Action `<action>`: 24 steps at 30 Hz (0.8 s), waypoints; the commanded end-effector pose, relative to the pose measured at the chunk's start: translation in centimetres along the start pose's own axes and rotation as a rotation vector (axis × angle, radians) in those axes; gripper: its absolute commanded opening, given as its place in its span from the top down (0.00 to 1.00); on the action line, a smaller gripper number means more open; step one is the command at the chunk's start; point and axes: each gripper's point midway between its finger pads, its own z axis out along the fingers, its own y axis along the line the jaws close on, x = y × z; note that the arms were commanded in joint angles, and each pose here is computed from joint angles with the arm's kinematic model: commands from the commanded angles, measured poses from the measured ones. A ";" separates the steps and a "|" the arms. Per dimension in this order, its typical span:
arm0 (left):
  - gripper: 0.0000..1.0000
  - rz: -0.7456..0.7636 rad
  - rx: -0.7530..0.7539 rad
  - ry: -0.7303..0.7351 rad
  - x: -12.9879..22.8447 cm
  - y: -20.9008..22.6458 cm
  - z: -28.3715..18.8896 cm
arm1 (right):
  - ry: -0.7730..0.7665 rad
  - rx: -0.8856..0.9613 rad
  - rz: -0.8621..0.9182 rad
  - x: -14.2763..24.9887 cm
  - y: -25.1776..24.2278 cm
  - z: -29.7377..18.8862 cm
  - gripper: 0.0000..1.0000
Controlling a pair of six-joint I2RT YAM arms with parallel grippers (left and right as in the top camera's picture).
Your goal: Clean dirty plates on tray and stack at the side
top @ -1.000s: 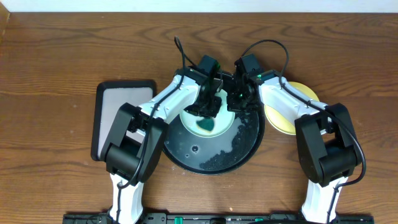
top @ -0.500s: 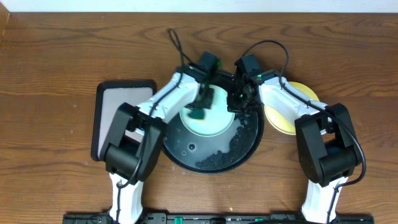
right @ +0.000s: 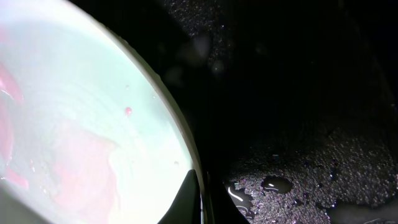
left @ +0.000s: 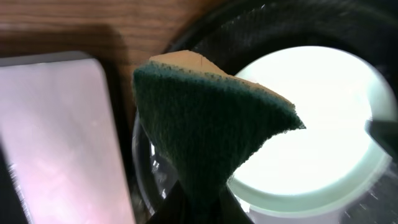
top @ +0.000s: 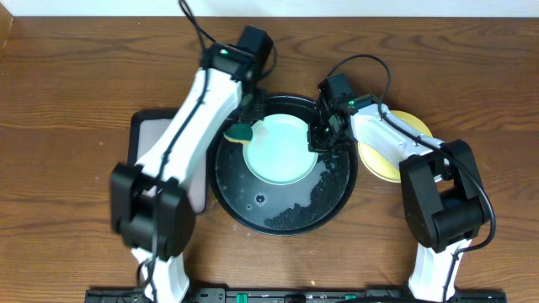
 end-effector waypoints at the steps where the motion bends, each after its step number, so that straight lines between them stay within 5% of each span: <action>1: 0.92 -0.028 0.030 -0.093 -0.7 1.6 -4.5 | 0.060 0.024 -0.025 2.0 -0.5 0.6 0.99; 8: 0.92 -0.089 0.023 -0.118 -0.8 4.3 -6.0 | -0.050 0.098 -0.113 1.3 0.6 -3.4 0.99; 24: 0.92 -0.100 0.010 -0.086 -0.1 5.0 -5.8 | -0.477 0.581 -0.356 2.0 2.7 -15.9 0.99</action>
